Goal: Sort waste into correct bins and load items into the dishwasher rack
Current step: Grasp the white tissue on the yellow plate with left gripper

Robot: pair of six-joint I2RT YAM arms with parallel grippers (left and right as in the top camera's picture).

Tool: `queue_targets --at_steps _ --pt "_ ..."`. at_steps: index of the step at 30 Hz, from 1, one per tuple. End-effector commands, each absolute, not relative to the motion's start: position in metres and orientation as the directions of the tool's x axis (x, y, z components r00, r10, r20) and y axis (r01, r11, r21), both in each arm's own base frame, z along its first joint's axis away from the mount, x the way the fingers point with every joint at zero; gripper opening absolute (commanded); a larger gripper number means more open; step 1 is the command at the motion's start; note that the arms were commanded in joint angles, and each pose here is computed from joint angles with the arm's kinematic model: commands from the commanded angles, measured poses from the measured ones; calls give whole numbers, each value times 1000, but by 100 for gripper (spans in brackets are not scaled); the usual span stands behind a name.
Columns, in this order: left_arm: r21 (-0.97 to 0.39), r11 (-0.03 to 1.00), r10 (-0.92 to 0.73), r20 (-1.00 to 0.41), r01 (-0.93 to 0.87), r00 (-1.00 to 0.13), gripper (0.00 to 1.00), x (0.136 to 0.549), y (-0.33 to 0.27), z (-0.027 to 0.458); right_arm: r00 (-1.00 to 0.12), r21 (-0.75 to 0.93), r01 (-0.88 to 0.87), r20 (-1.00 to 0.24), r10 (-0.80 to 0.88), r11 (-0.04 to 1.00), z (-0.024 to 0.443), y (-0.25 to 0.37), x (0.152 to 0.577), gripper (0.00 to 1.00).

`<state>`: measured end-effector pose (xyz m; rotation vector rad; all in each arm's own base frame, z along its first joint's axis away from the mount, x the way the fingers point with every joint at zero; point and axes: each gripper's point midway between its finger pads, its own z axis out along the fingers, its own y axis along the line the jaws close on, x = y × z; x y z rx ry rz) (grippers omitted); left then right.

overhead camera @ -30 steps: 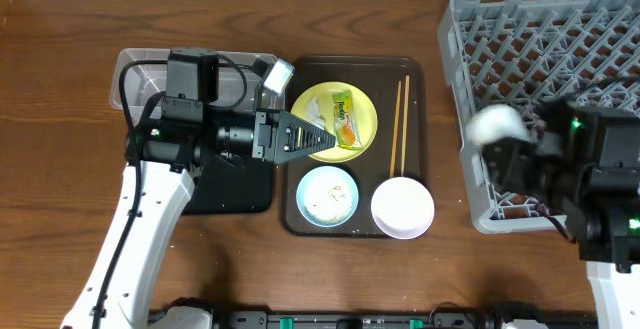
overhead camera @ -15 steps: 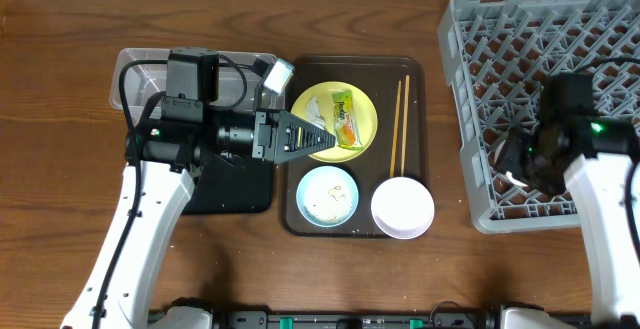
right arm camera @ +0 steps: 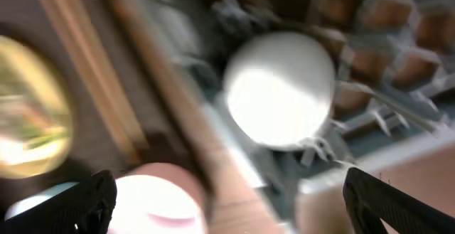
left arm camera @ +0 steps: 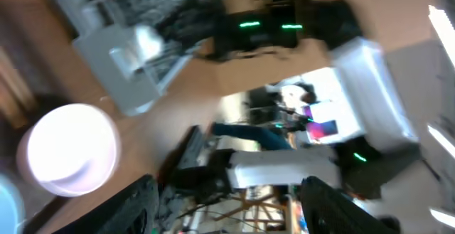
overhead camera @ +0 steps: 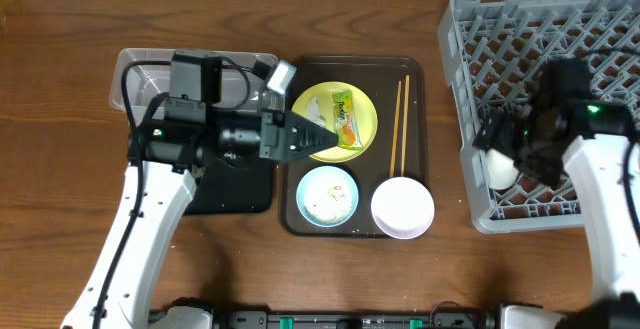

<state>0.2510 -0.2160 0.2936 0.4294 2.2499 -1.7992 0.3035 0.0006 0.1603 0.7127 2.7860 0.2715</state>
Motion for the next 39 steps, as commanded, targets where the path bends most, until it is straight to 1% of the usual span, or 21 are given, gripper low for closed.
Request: queue_targets --at_steps 1,3,4,5,6,7,9,10,11,13,14,19,25,30,33,35,39 --pt "-799 490 32 -383 349 -923 67 275 -210 255 -853 429 237 -337 398 872 221 30 312 99" --pt "-677 669 13 -403 307 -915 67 288 -199 227 -845 481 116 -411 341 869 244 46 310 99" --pt "-585 761 8 -423 280 -906 67 295 -190 213 -837 494 82 -436 329 865 254 51 307 99" --pt "-534 801 13 -437 271 -900 73 298 -187 207 -829 496 63 -457 322 866 260 54 303 99" --pt "-515 811 23 -445 277 -895 83 298 -189 206 -823 494 53 -470 318 868 264 55 301 99" --pt "-517 805 31 -452 290 -892 86 298 -193 207 -818 494 43 -482 315 869 269 56 298 99" --pt "-523 791 33 -481 317 -876 87 301 -199 213 -814 494 34 -491 311 869 273 58 293 99" --pt "-509 799 24 -505 320 -863 81 308 -197 215 -814 494 34 -491 311 869 274 58 290 99" --pt "-479 828 1 -520 292 -854 76 317 -192 212 -815 494 34 -489 311 869 274 58 288 99" --pt "-384 907 -62 -529 173 -846 75 336 -169 197 -820 494 40 -481 311 869 273 58 286 99" --pt "-344 928 -64 -528 144 -847 74 343 -163 187 -823 494 43 -475 311 868 272 58 285 99" --pt "-315 941 -49 -493 126 -869 74 366 -172 149 -825 494 45 -471 311 868 270 58 285 99" --pt "-194 975 6 -475 111 -880 73 389 -175 104 -826 494 46 -470 311 868 270 58 285 99" --pt "-138 982 48 -475 128 -879 71 400 -187 72 -826 493 46 -469 311 869 270 58 285 99" --pt "-94 986 75 -482 136 -873 66 407 -189 55 -827 493 47 -469 311 869 269 58 285 99" --pt "-71 987 91 -483 143 -871 66 410 -191 44 -826 493 46 -469 311 869 270 58 285 99" --pt "-48 987 116 -463 155 -879 59 413 -193 19 -826 493 47 -470 311 869 270 58 285 99"
